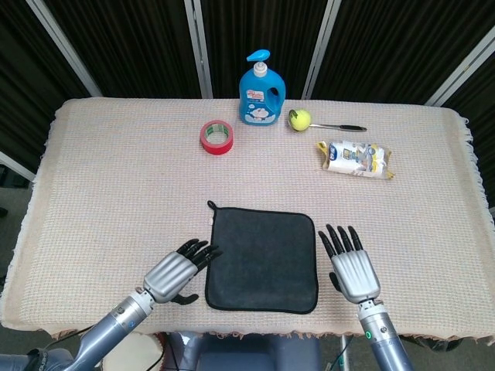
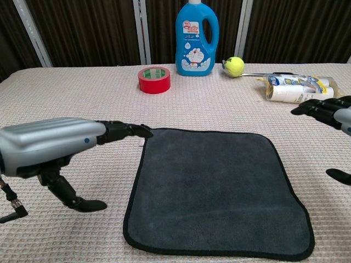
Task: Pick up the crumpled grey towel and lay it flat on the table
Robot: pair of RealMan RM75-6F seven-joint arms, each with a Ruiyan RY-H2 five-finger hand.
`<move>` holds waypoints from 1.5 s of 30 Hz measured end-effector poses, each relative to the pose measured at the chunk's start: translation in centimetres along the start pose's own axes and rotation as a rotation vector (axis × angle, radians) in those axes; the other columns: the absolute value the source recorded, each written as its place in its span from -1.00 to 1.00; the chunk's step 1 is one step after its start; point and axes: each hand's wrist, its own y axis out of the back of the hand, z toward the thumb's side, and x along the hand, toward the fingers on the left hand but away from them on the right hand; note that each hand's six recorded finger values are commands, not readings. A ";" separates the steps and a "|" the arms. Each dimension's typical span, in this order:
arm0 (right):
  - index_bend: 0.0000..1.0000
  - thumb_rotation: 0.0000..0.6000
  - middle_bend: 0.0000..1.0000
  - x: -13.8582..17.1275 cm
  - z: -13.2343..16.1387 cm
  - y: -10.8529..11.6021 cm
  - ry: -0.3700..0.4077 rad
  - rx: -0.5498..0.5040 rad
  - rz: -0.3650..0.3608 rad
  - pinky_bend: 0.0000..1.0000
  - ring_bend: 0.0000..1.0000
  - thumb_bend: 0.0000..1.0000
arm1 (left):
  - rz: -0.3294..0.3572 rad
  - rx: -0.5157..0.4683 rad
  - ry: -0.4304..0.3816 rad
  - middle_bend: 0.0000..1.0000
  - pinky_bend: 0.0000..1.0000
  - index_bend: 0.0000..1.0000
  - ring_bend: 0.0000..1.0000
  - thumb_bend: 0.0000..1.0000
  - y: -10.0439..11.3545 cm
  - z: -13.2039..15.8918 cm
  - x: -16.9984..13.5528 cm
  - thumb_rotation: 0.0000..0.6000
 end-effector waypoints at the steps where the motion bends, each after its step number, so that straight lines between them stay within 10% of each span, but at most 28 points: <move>1: -1.00 1.00 -1.00 0.0 0.0 0.0 0.003 -0.004 0.001 -1.00 -1.00 -0.26 | 0.017 -0.010 0.014 -0.93 -0.88 -1.00 -1.00 -0.69 0.3 -0.3 -0.2 1.00; 21: -1.00 1.00 -1.00 1.6 3.2 -0.2 0.338 -0.109 0.053 -1.00 -1.00 -0.17 | 0.293 -0.029 0.323 -1.00 -0.94 -1.00 -1.00 -0.94 5.2 -9.3 -11.3 1.00; 45: -0.87 1.00 -1.00 4.0 5.1 -4.6 0.486 0.045 0.201 -1.00 -1.00 0.05 | 0.331 -0.071 0.311 -1.00 -0.94 -1.00 -1.00 -0.94 6.1 -9.6 -12.2 1.00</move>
